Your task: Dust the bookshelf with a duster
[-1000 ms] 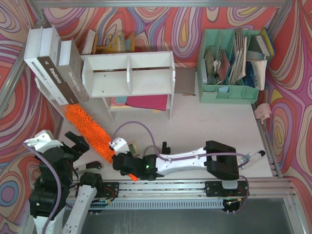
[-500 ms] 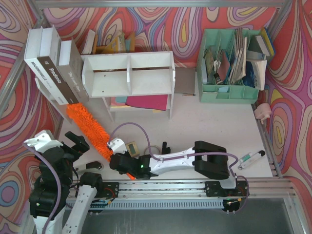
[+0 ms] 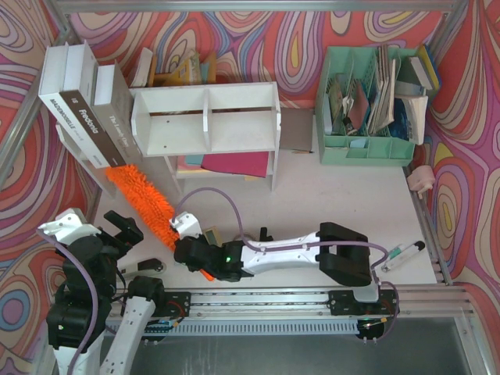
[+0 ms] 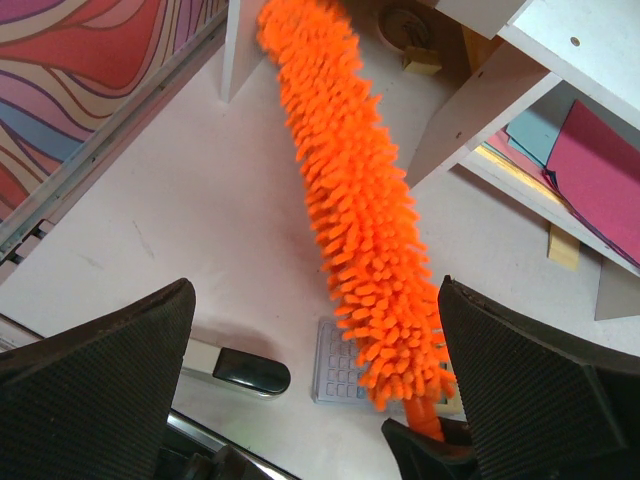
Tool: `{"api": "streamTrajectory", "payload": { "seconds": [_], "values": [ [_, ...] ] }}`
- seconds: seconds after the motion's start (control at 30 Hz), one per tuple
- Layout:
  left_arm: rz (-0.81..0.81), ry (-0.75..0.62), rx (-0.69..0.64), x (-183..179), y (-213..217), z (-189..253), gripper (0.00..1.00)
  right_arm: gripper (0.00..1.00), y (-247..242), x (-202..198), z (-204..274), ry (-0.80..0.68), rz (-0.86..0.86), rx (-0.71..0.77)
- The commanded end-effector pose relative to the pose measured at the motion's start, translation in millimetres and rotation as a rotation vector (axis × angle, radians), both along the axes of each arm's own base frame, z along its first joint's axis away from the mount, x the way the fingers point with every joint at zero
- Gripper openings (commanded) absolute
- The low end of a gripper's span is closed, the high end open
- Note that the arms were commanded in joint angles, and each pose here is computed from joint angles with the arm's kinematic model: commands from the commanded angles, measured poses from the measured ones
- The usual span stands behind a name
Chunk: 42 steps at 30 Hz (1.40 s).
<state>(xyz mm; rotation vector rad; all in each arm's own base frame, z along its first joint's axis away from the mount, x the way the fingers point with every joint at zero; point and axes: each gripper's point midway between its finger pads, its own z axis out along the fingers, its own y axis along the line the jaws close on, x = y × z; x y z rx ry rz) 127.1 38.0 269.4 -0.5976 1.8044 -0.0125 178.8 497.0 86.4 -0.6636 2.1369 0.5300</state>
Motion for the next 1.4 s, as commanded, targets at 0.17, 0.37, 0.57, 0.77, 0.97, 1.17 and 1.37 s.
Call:
{"api": "streamTrajectory", "payload": {
  "seconds": [0.17,0.37,0.57,0.77,0.97,1.17,1.37],
  "values": [
    [0.0,-0.007,0.007,4,0,0,0.98,0.0,15,28,51,-0.082,-0.061,0.118],
    [-0.001,-0.006,0.006,4,0,0,0.98,0.0,8,21,58,-0.06,-0.059,0.168],
    [0.0,-0.005,0.008,4,0,0,0.98,0.0,0,16,114,-0.089,-0.048,0.279],
    [0.0,-0.004,0.007,4,0,0,0.98,0.0,-22,7,138,-0.076,-0.07,0.348],
    [-0.001,-0.002,0.008,5,0,0,0.98,0.0,-50,8,127,-0.048,-0.169,0.335],
    [-0.002,0.003,0.009,5,0,-1,0.98,0.0,-60,4,88,0.032,-0.237,0.262],
    [-0.001,0.002,0.009,5,0,-1,0.98,0.0,-52,-5,55,0.098,-0.216,0.204]
  ]
}}
